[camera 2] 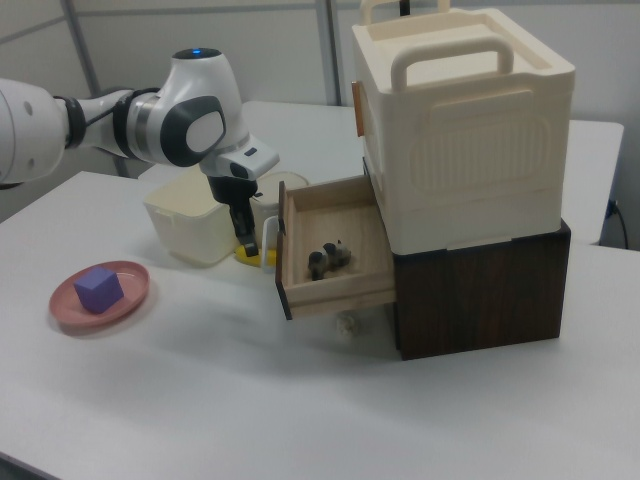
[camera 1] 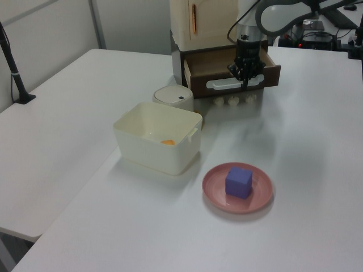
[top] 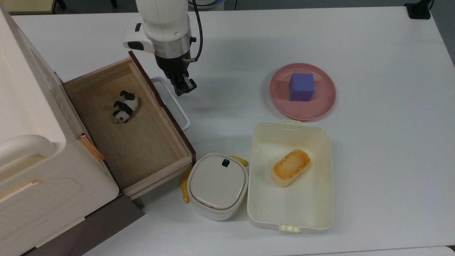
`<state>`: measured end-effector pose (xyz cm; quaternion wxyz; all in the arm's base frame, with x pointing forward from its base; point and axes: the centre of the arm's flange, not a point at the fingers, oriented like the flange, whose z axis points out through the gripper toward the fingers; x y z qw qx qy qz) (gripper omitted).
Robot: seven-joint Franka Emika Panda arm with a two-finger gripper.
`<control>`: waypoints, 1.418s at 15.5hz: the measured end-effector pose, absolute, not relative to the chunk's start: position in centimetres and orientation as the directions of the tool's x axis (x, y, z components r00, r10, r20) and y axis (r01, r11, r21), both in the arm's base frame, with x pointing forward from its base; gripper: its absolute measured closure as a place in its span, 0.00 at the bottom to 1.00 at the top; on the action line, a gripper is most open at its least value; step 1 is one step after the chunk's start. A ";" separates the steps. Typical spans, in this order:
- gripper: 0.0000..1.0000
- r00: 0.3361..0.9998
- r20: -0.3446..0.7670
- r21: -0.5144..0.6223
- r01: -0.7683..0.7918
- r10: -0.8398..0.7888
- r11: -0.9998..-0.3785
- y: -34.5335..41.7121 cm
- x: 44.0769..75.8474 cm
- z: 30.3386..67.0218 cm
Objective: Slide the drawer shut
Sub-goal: 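Push the wooden drawer into the cabinet with the gripper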
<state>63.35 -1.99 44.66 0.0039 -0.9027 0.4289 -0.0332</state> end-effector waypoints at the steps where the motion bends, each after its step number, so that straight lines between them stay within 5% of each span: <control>1: 0.99 0.625 0.067 -0.030 -0.778 -0.778 -0.628 -2.3 63.6 44.3; 16: 0.99 0.438 0.278 -0.126 -0.865 -0.855 -0.485 -14.8 68.0 43.8; 19: 0.99 0.488 0.304 -0.105 -0.837 -0.818 -0.537 -15.5 68.7 42.5; 22: 0.99 0.605 0.316 -0.059 -0.756 -0.731 -0.651 -15.6 68.9 41.8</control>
